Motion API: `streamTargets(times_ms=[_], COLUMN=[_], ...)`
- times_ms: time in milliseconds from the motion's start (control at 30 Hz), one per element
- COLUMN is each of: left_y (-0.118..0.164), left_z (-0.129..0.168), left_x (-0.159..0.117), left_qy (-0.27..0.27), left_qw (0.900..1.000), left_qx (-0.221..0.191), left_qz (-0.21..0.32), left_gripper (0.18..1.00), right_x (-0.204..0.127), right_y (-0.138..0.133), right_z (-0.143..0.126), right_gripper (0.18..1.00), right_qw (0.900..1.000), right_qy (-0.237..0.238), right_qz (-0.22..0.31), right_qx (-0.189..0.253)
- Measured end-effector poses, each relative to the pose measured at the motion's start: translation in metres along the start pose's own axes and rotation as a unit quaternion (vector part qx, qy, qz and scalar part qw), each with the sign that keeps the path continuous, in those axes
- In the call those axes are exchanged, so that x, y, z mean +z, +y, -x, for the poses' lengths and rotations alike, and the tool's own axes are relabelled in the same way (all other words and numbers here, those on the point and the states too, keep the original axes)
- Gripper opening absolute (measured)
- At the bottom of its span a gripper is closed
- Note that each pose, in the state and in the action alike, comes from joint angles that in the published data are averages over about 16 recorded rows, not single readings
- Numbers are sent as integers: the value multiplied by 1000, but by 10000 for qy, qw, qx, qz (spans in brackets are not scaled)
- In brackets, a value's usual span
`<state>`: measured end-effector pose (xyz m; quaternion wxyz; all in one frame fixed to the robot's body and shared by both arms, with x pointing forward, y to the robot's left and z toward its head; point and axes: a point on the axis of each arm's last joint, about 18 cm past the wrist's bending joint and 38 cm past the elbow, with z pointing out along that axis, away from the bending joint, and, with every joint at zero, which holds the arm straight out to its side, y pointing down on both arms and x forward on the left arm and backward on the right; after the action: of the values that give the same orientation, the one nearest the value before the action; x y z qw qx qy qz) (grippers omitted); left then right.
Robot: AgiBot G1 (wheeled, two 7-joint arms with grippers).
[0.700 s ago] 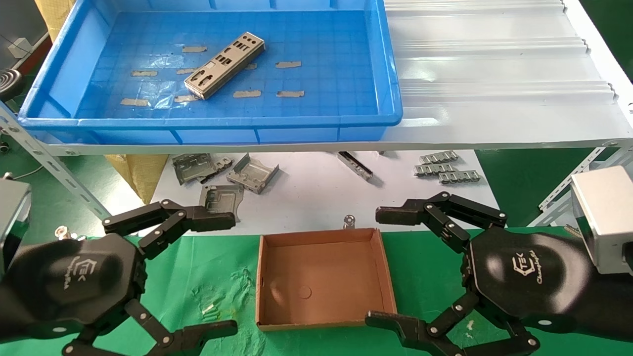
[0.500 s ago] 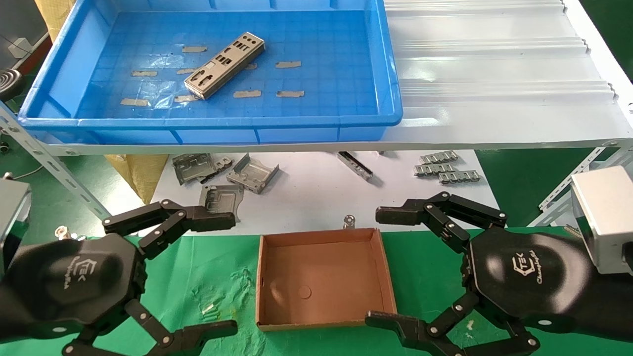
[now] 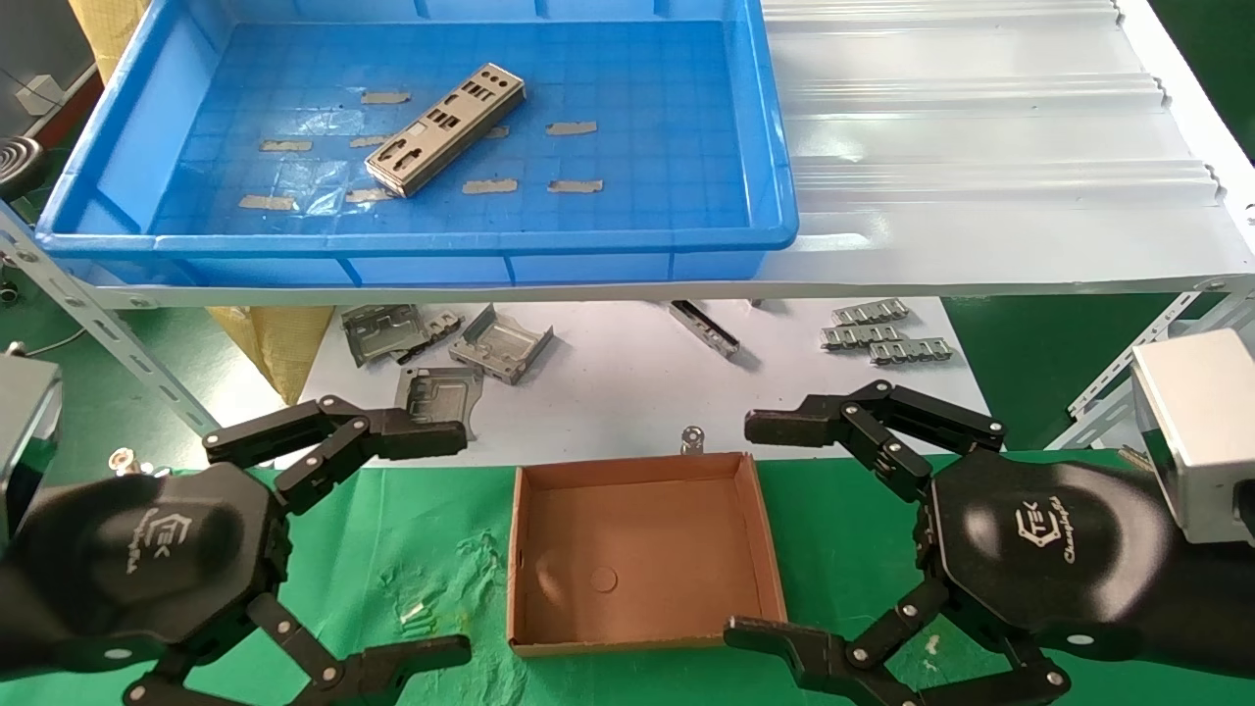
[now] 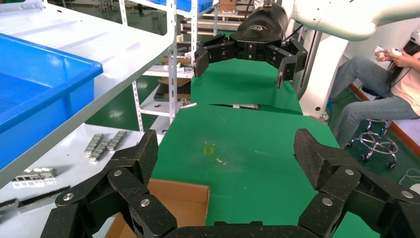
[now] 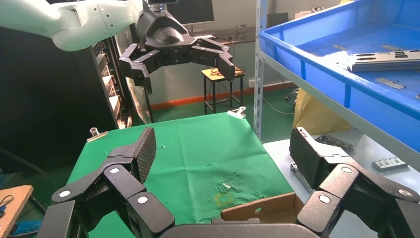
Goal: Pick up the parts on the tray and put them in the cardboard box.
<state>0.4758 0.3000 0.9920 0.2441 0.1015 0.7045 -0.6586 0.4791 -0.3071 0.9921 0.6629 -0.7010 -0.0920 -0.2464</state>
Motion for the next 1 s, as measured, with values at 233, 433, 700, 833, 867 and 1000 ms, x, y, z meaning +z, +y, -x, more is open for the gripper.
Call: streamTargets(times_ms=[233,433,700,833,867,1000], left_y=[0,0,0,0,0,0], left_z=[0,0,0,0,0,0], left_x=[0,0,0,0,0,0], left_qy=[0,0,0,0,0,0], left_qw=[10000,10000,10000,10000,10000,10000], left_qx=[0,0,0,0,0,0], left_qz=[0,0,0,0,0,0], left_gripper=[1001,1001,1001,1001,1001,1001], right_x=[0,0,0,0,0,0], right_y=[0,0,0,0,0,0], right_z=[0,0,0,0,0,0], right_gripper=[997,978,915,848,835,753], right_qw=[10000,10000,10000,10000,10000,10000], right_qy=[0,0,0,0,0,0], right_qz=[0,0,0,0,0,0], right_qx=[0,0,0,0,0,0])
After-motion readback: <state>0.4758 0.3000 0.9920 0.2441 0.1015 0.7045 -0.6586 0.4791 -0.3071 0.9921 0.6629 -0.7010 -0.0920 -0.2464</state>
